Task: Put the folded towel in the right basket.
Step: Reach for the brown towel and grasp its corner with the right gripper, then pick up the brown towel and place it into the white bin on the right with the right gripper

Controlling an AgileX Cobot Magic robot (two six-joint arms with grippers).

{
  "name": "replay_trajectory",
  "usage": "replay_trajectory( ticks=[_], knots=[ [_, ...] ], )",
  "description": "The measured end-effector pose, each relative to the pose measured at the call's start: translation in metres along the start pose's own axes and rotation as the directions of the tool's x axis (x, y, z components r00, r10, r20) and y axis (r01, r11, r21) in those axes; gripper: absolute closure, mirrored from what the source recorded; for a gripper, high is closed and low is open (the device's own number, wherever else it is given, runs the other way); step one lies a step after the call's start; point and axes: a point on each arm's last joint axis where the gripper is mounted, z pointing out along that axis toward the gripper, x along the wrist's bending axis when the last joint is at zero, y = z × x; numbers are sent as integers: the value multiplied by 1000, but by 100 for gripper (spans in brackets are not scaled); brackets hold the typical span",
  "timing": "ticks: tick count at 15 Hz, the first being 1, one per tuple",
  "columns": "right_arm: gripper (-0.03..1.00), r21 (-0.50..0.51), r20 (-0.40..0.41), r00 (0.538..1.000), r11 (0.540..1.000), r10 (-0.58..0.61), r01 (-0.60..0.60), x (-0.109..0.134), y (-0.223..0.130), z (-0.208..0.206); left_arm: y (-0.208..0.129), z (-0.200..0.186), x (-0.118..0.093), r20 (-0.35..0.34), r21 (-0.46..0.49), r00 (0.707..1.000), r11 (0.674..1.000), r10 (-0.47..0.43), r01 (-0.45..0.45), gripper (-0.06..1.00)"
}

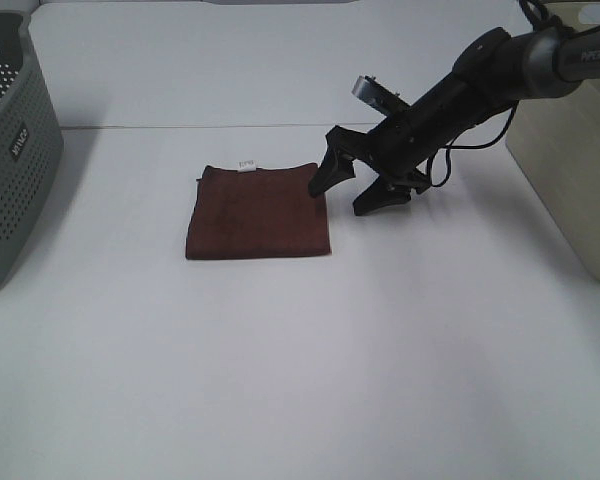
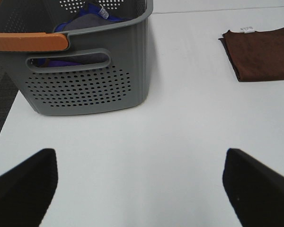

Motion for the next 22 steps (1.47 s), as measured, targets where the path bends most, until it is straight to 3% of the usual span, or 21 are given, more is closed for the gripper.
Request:
replay_trajectory(
  ticks=[3, 7, 8, 12, 15, 17, 22],
  knots=[
    [22, 2, 1, 1000, 1000, -28, 28, 15, -3, 15, 0, 0, 0, 0, 0, 1000, 1000, 0, 0, 6],
    [30, -14, -49, 997, 998, 61, -62, 24, -4, 37, 0, 0, 0, 0, 0, 1000, 1000, 0, 0, 6],
    [38, -17, -47, 997, 998, 62, -63, 27, -6, 43, 0, 0, 0, 0, 0, 1000, 1000, 0, 0, 6],
    [92, 9, -34, 999, 999, 36, -36, 33, -12, 58, 0, 0, 0, 0, 0, 1000, 1000, 0, 0, 6],
    [93, 16, -27, 999, 1000, 21, -21, 35, -12, 55, 0, 0, 0, 0, 0, 1000, 1000, 0, 0, 6],
    [93, 17, 2, 999, 999, -50, 50, 45, -8, 38, 0, 0, 0, 0, 0, 1000, 1000, 0, 0, 6],
    [93, 9, 184, 955, 972, -234, 236, 84, 3, -41, 0, 0, 0, 0, 0, 1000, 1000, 0, 0, 6]
  ],
)
